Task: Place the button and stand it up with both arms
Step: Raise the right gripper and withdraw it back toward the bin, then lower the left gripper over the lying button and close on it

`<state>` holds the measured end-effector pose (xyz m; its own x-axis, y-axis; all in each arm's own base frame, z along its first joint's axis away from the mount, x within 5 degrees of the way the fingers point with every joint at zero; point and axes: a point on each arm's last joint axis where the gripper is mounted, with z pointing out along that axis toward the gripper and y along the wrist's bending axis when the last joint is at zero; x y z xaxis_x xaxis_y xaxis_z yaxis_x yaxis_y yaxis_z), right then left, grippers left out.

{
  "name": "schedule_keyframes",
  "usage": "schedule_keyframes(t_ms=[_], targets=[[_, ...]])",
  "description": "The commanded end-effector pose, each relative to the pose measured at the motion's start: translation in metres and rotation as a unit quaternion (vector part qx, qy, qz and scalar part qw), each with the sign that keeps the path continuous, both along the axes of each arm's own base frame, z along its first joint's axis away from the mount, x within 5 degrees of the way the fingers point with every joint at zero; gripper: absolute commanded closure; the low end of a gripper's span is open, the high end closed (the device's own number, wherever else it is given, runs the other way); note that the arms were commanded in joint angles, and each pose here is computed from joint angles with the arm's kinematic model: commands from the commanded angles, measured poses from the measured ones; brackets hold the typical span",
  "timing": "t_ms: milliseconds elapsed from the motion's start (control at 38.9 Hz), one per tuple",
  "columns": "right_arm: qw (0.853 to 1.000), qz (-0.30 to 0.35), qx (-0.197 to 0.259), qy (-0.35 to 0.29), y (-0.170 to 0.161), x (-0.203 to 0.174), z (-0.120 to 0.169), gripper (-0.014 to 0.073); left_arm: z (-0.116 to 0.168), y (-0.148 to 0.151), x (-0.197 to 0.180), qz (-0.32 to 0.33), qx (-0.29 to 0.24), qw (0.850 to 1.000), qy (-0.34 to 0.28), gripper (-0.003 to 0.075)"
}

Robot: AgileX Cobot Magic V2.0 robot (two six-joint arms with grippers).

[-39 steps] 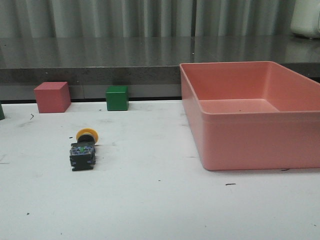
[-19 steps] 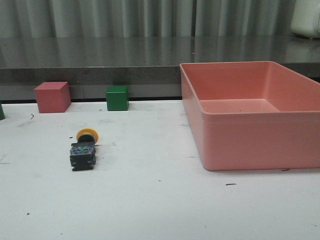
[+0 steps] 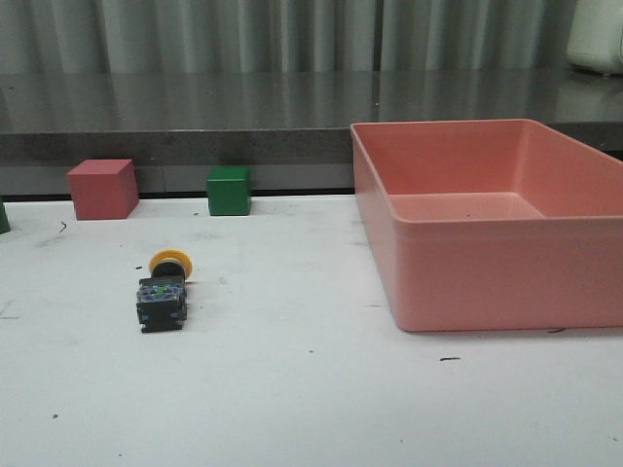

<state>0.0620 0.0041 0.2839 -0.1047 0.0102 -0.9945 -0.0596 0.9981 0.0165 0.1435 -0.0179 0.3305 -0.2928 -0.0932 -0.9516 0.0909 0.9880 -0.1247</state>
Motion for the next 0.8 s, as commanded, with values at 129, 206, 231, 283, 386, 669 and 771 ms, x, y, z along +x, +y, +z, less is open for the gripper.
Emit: schedule_keyframes(t_ms=[129, 206, 231, 283, 386, 669, 771], targets=[[0.999, -0.001, -0.006, -0.054, 0.0, 0.0, 0.016, 0.0656, 0.015, -0.053, 0.047, -0.117, 0.003, 0.993, 0.034, 0.0027], [0.999, -0.001, -0.006, -0.053, 0.0, 0.0, 0.015, 0.0656, 0.013, -0.071, 0.06, -0.143, 0.014, 0.987, 0.074, 0.0027], [0.999, -0.001, -0.006, -0.053, 0.0, 0.0, 0.015, 0.0656, 0.011, -0.077, 0.066, -0.151, 0.019, 0.984, 0.09, 0.0028], [0.999, -0.001, -0.006, -0.053, 0.0, 0.0, 0.015, 0.0656, 0.008, -0.087, 0.076, -0.16, 0.031, 0.978, 0.127, 0.0028], [0.999, -0.001, -0.006, -0.053, 0.0, 0.0, 0.015, 0.0656, -0.003, -0.102, 0.099, -0.166, 0.052, 0.96, 0.219, 0.0028], [0.999, -0.001, -0.006, -0.053, 0.0, 0.0, 0.015, 0.0656, -0.045, -0.138, 0.163, -0.145, 0.067, 0.888, 0.431, 0.0028], [0.999, -0.001, -0.006, -0.053, 0.0, 0.0, 0.015, 0.0656, -0.06, -0.147, 0.183, -0.136, 0.074, 0.866, 0.475, 0.0028]])
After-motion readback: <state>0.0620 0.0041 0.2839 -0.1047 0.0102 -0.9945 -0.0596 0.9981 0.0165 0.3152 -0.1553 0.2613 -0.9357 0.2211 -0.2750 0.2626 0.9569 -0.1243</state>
